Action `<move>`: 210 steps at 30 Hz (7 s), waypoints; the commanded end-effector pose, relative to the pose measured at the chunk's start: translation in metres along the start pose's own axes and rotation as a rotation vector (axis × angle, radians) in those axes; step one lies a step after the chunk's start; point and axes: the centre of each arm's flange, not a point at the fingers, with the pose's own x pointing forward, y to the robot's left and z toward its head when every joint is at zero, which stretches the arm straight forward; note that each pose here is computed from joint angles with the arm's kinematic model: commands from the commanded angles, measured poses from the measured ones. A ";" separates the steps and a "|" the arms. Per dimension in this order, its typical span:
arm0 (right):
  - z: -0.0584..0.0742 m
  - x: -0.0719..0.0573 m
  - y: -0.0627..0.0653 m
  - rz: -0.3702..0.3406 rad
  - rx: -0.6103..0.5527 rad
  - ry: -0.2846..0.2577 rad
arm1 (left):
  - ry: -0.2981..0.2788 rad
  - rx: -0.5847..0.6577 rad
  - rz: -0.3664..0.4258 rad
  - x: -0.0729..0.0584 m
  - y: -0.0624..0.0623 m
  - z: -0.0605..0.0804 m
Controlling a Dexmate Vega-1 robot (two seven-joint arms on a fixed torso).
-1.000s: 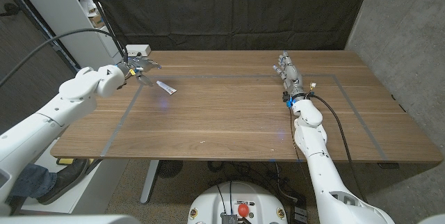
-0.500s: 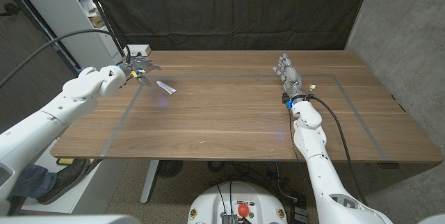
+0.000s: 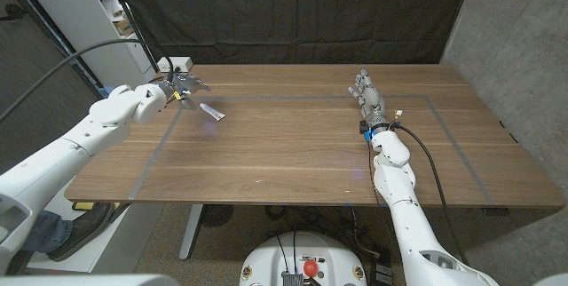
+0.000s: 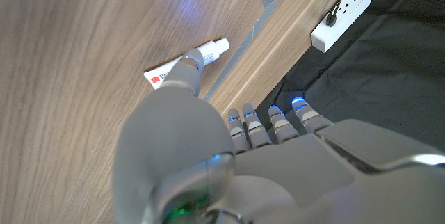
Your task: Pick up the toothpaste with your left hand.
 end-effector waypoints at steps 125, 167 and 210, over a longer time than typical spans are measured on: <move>-0.025 0.001 -0.014 -0.025 0.028 0.060 | -0.042 -0.107 0.010 0.038 -0.060 0.040; -0.016 -0.001 -0.009 -0.018 0.042 0.023 | -0.015 -0.089 0.054 0.020 -0.045 0.036; 0.000 0.005 -0.006 -0.003 0.039 -0.021 | 0.001 -0.032 0.170 0.001 -0.001 0.027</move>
